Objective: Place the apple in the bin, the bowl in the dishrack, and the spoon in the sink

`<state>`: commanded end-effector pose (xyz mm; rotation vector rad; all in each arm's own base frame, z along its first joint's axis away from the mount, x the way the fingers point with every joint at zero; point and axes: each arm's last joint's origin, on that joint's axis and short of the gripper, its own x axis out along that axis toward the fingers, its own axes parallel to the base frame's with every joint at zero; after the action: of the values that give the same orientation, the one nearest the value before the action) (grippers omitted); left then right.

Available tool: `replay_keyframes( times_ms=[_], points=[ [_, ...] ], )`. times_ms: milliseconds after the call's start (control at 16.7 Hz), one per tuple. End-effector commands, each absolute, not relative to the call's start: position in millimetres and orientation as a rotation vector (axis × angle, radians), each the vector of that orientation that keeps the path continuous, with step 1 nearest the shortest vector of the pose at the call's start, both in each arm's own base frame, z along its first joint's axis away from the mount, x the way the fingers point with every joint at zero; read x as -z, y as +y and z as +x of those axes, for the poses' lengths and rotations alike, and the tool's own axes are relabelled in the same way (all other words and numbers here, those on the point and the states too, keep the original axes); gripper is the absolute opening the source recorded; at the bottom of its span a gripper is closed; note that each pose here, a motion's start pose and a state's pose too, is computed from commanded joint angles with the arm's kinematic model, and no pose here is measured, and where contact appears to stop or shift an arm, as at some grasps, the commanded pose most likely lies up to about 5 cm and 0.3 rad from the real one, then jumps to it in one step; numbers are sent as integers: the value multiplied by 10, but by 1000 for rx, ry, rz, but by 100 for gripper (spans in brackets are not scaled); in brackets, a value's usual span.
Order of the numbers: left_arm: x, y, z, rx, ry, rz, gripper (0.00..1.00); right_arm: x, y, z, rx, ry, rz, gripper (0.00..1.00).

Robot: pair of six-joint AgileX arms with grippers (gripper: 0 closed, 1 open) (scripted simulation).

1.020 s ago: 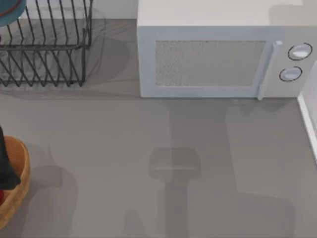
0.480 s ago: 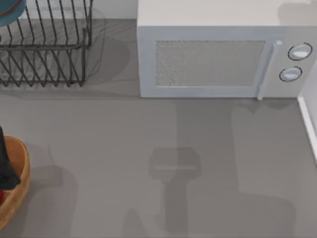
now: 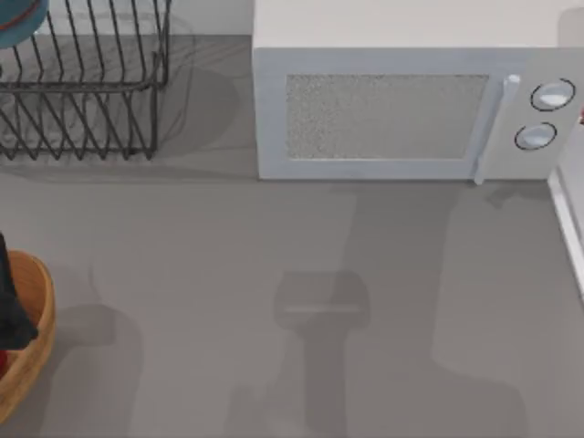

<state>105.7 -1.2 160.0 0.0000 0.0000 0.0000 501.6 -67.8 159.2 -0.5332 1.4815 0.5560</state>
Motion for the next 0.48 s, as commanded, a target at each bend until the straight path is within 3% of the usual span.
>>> replay_keyframes(
  times_ms=[360,480],
  points=[
    [-1600,-12,1057,0,0,0,100,-1559,-676,5010,-554,1478,-535,0],
    [-1600,-12,1057,0,0,0,100,-1559,-676,5010,-554,1478,-535,15]
  ],
)
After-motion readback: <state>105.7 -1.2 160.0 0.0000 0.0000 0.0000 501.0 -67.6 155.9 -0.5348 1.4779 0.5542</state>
